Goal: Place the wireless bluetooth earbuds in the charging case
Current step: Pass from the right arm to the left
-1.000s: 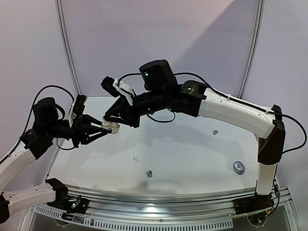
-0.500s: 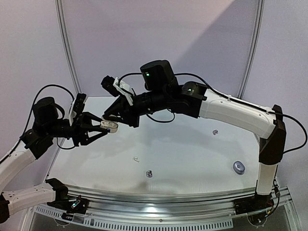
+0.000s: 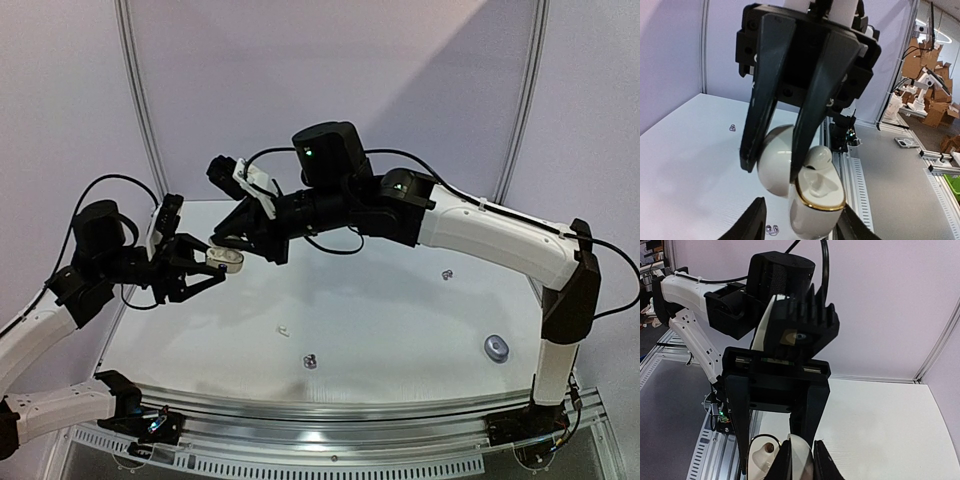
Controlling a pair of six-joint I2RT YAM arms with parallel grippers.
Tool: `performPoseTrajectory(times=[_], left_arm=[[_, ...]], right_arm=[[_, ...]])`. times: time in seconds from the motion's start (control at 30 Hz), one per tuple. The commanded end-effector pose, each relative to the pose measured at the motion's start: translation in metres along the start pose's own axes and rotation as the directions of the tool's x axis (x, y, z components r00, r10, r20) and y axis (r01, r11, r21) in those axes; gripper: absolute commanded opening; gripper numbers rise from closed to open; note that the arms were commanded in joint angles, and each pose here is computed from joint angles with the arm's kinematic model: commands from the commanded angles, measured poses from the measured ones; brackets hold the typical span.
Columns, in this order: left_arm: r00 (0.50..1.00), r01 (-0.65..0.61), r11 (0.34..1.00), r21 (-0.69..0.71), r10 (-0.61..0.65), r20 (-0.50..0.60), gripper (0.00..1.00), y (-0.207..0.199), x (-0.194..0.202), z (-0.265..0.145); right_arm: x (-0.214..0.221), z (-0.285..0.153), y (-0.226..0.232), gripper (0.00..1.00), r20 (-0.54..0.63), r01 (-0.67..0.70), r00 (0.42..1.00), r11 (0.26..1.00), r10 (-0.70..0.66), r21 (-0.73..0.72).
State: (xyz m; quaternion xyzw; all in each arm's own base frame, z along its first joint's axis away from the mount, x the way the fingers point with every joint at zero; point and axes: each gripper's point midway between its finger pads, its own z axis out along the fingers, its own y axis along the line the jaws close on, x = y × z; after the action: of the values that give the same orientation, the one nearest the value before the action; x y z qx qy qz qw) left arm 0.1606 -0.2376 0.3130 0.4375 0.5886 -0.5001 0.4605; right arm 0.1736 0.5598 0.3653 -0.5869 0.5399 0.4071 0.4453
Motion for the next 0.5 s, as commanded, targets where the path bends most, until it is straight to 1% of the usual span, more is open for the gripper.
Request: performPoseTrajectory(times=[0.0,0.03,0.1,0.13,0.23,0.37,0.47], left_arm=[[0.998,-0.061,0.997,0.037,0.061,0.012,0.51,-0.0063,-0.003,0.0002],[0.994,-0.11,0.993,0.037,0.109,0.03,0.52,-0.0067,-0.0082,0.0001],[0.987,-0.155,0.987,0.039,0.154,0.037,0.52,-0.0077,-0.0096,0.0002],[0.986,-0.163,0.986,0.043,0.162,0.038,0.5,-0.0082,-0.0101,0.0006],[0.987,-0.16,0.986,0.053,0.159,0.036,0.36,-0.0079,-0.0102,0.0017],[0.99,-0.14,0.988,0.061,0.138,0.035,0.28,-0.0089,-0.0095,0.0021],[0.992,-0.128,0.99,0.058,0.126,0.032,0.25,-0.0089,-0.0089,0.002]], right_arm=[[-0.0224,-0.0135,0.0069,0.04,0.048,0.031,0.998,0.999,-0.032,0.006],[-0.0233,-0.0135,0.008,0.04,0.051,0.032,0.998,0.999,-0.032,0.002],[-0.0231,-0.0127,0.009,0.04,0.052,0.031,0.998,1.0,-0.031,-0.001],[-0.0239,-0.0126,0.009,0.04,0.053,0.033,0.998,0.999,-0.033,0.001],[-0.0231,-0.0122,0.0081,0.04,0.05,0.034,0.998,0.999,-0.034,0.007],[-0.0246,-0.0131,0.0083,0.03,0.052,0.04,0.998,0.999,-0.04,0.01],[-0.0254,-0.0131,0.0082,0.03,0.056,0.044,0.997,0.999,-0.044,0.011]])
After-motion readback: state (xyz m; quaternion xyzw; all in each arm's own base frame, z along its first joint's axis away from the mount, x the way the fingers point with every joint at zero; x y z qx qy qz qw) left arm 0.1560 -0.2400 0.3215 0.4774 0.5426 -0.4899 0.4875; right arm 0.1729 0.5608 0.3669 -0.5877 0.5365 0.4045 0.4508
